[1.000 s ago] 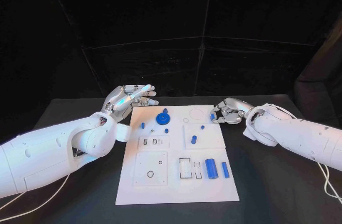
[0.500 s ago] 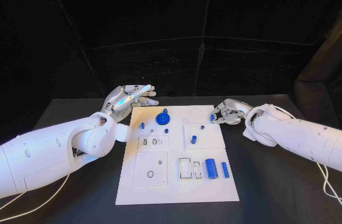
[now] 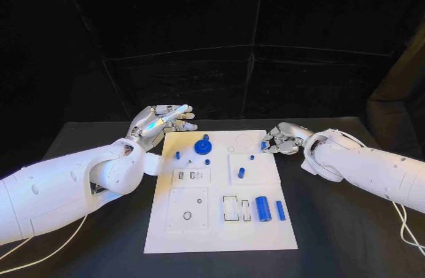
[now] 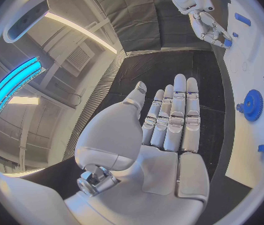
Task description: Assemble the parts on the task board
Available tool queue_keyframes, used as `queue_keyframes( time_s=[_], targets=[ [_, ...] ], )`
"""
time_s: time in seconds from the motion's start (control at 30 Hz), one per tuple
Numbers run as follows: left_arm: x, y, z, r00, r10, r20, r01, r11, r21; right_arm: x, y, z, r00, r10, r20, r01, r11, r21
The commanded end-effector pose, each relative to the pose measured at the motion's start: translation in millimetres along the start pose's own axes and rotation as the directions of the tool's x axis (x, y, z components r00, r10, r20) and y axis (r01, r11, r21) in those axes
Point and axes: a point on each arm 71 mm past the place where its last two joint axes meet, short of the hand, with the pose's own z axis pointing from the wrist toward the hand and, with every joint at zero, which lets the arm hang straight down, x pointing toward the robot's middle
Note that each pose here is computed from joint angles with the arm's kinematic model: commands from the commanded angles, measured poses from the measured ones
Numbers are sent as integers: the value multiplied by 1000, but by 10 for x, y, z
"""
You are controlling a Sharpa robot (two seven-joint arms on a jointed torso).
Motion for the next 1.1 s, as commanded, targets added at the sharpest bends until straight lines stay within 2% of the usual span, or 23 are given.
queue_keyframes(
  time_s=[0.03, 1.1],
  targets=[
    [11, -13, 1, 1000, -8, -15, 8, 1000, 10, -4, 5, 8, 1000, -5, 11, 5, 1000, 7],
    [4, -12, -1, 1000, -8, -16, 8, 1000, 6, 18, 48, 33, 1000, -3, 20, 3, 1000, 6]
  ],
)
